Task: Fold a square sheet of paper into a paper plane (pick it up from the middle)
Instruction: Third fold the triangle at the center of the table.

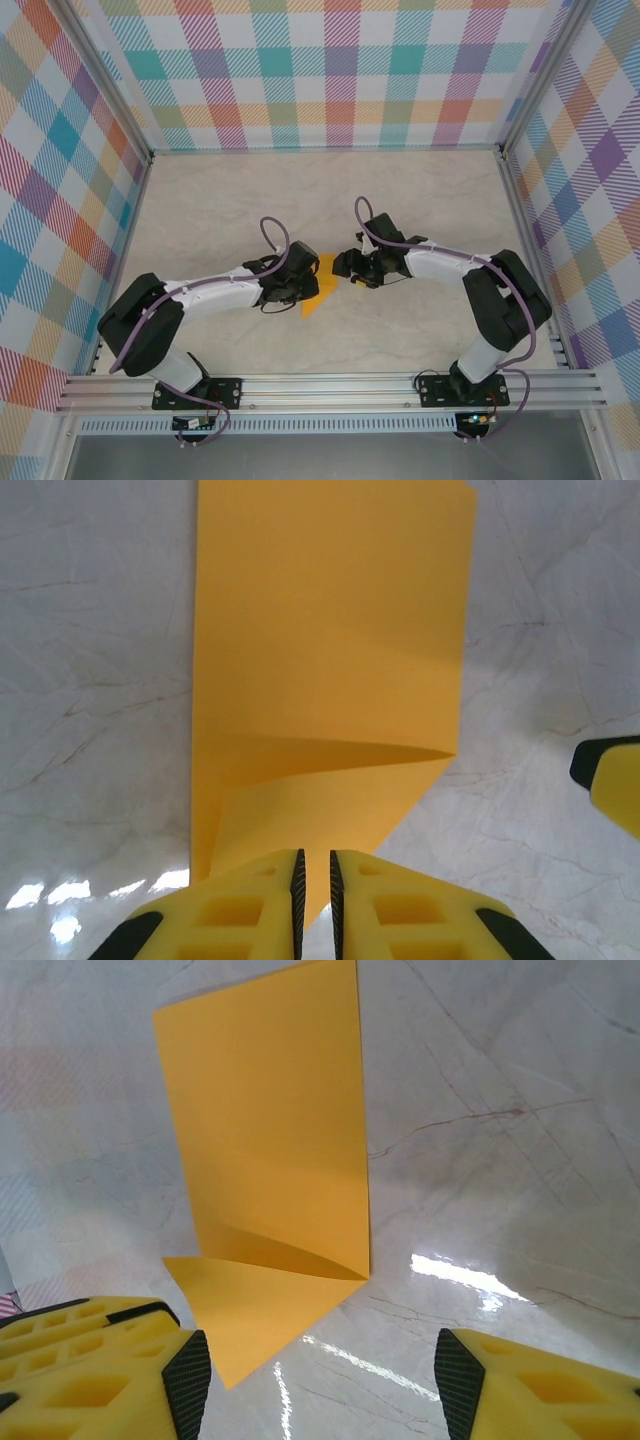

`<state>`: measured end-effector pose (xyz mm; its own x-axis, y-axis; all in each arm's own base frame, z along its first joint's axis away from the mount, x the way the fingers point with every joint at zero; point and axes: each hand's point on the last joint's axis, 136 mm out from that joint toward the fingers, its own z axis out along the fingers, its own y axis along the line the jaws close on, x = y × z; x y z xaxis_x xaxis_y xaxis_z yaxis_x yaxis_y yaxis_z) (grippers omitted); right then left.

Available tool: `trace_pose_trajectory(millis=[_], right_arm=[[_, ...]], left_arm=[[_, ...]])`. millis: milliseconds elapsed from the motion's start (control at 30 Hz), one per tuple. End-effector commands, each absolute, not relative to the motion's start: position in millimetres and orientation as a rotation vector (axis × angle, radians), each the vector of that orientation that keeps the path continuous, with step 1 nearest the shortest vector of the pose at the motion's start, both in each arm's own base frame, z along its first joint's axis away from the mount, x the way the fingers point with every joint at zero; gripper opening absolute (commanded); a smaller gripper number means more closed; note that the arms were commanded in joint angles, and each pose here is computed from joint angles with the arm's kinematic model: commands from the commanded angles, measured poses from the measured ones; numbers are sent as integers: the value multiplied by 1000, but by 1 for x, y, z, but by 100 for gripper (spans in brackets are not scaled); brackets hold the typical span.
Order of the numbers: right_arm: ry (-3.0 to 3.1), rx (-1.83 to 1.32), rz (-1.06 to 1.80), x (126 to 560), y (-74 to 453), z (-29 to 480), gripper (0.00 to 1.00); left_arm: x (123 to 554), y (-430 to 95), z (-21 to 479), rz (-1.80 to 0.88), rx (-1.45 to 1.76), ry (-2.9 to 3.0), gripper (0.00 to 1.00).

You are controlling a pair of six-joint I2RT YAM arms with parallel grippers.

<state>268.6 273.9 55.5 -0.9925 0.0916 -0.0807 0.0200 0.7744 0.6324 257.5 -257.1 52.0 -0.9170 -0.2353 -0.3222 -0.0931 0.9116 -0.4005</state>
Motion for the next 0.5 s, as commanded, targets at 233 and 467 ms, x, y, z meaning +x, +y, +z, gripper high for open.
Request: trace_pose_trajectory(millis=[233,467], right_arm=[[2897,91,1135,263,287,50,64],[2914,98,1204,260,294,49,62]], left_arm=[[273,-233,21,-344,-382,2726,2],[264,-222,8,-267,-419,2773,0]])
